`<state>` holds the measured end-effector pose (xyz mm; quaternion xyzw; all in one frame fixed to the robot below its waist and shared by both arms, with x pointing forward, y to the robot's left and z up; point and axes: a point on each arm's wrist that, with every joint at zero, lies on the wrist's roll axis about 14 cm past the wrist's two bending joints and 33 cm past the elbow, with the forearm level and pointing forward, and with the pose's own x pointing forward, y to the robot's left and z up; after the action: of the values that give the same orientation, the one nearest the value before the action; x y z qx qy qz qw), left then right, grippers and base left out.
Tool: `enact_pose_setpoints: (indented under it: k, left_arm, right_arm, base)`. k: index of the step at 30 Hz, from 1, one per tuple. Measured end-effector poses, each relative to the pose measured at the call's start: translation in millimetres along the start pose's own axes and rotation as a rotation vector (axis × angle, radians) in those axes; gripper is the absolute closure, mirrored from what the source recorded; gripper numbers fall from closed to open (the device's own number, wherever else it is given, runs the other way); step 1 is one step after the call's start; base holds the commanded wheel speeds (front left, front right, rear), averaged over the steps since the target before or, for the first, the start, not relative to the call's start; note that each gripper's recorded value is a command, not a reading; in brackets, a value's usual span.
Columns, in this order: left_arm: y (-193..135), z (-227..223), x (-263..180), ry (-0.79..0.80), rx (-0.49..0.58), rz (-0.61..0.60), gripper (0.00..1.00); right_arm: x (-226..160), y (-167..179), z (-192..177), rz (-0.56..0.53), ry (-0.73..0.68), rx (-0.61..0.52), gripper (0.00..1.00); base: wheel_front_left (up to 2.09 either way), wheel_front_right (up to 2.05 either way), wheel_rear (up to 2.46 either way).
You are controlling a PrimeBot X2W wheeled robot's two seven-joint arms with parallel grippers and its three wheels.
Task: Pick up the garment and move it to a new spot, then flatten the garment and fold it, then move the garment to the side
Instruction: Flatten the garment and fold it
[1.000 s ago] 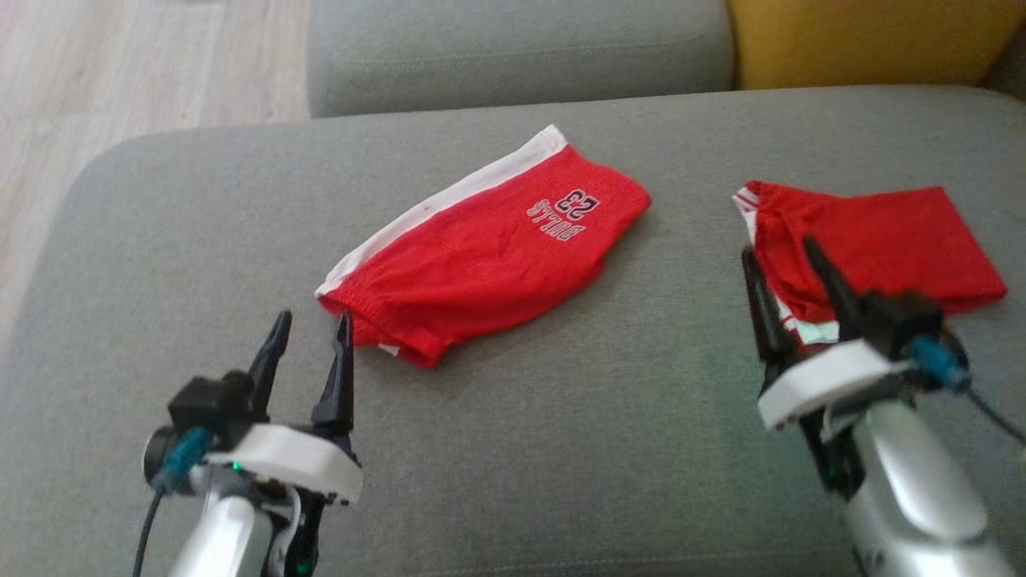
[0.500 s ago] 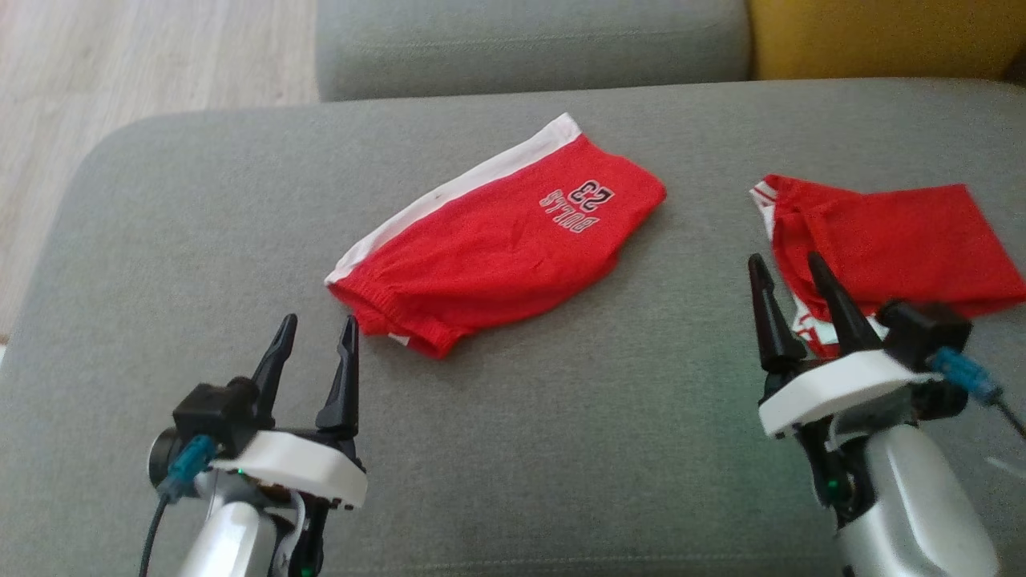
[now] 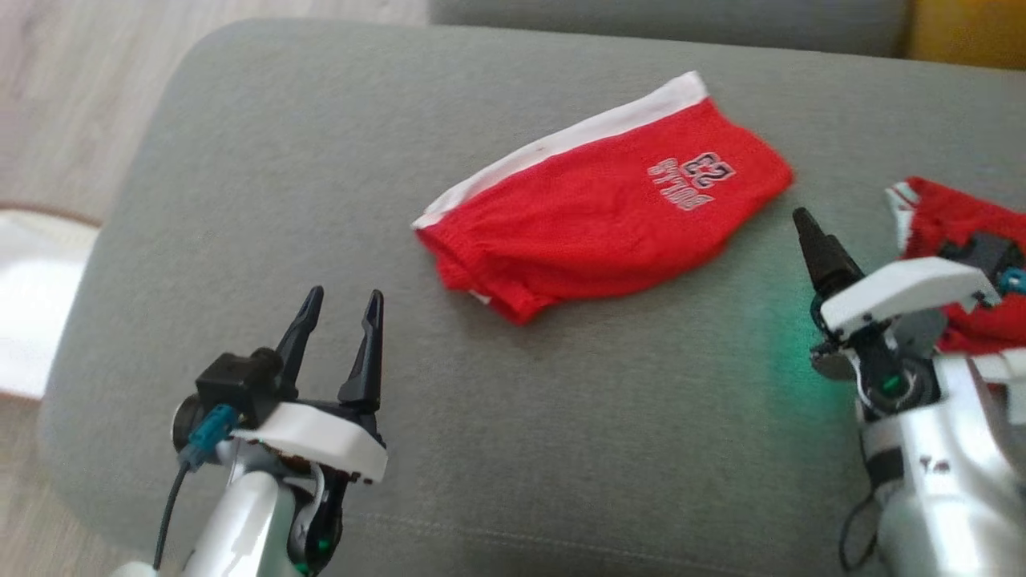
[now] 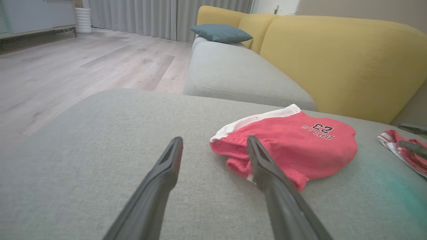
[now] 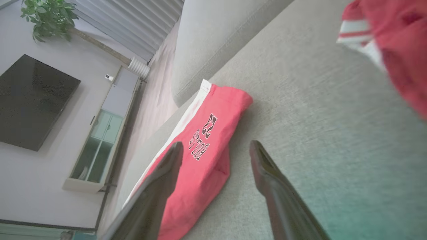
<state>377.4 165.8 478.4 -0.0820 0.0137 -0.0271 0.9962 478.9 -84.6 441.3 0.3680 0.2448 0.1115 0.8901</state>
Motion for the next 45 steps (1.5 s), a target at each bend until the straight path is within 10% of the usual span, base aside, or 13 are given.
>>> enact_pose_setpoints:
  k: [11, 31, 33, 34, 45]
  left_arm:
    - [37.2, -3.8, -9.0, 0.020, 0.003, 0.122, 0.00]
    - [56.5, -12.2, 0.4, 0.048, -0.021, 0.189, 0.00]
    - [56.0, -11.4, 3.1, 0.046, -0.019, 0.186, 0.00]
    - [55.9, -11.5, 3.9, 0.046, -0.021, 0.187, 0.00]
    - [44.6, -11.9, 10.0, 0.043, -0.030, 0.156, 0.00]
  right_arm:
    - [71.6, -0.6, -42.8, -0.111, 0.241, 0.157, 0.00]
    - [130.0, -13.0, -23.1, -0.187, 0.324, 0.056, 0.00]
    - [131.7, -13.8, -22.4, -0.192, 0.329, 0.054, 0.82]
    - [132.8, -13.3, -20.8, -0.193, 0.328, 0.054, 1.00]
    - [129.2, -6.4, -10.0, -0.193, 0.221, 0.093, 1.00]
  base:
    - [0.00, 0.00, 0.00]
    - [0.00, 0.00, 0.00]
    - [0.00, 0.00, 0.00]
    - [0.00, 0.00, 0.00]
    - [0.00, 0.00, 0.00]
